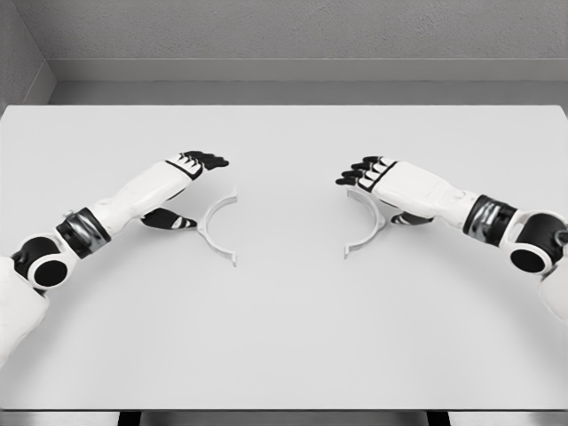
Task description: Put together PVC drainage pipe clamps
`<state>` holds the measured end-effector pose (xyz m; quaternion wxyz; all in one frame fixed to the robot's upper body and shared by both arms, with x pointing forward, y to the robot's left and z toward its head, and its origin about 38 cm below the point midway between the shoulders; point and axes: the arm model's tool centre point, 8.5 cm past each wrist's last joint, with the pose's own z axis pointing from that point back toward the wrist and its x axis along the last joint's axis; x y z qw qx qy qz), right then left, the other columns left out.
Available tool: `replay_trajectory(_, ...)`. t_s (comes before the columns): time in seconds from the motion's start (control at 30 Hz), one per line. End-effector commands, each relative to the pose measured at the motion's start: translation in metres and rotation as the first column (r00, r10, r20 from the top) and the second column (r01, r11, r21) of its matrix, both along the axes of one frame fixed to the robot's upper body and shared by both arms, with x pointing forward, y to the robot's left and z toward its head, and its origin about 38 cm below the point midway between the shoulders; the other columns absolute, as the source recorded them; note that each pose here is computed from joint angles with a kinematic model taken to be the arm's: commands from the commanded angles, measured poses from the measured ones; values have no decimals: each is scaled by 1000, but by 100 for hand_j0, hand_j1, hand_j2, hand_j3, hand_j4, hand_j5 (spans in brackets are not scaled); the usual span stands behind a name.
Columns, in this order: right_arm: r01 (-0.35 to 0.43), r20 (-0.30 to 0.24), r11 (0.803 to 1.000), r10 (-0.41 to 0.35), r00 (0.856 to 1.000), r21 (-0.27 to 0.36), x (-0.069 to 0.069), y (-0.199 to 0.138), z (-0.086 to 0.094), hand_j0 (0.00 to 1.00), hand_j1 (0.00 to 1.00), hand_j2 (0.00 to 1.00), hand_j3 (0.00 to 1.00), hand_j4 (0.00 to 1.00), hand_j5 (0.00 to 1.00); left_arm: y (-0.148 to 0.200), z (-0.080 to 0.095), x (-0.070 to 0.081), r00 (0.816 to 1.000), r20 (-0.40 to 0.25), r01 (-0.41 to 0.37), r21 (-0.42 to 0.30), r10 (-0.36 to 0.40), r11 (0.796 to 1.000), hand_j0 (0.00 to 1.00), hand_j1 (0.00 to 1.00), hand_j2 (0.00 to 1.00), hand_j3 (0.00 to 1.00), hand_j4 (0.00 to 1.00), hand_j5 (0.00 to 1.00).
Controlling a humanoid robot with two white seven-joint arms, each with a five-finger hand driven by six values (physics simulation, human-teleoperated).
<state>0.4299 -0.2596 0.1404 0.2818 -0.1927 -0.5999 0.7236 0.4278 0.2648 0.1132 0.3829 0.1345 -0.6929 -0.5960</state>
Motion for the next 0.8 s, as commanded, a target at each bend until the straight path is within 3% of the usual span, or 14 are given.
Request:
replay_trajectory(0.0, -4, -9, 1000, 4, 1000, 8, 0, 4, -3, 100, 100, 100, 100, 100, 100, -1, -1, 0, 1000, -5, 1, -7, -1, 1000, 100, 100, 100, 100, 100, 100)
replay_trajectory(0.77, 9, -37, 1000, -9, 999, 4, 9, 6, -12, 100, 100, 100, 100, 100, 100, -42, -6, -4, 999, 1, 47, -74, -48, 996, 100, 100, 100, 100, 100, 100)
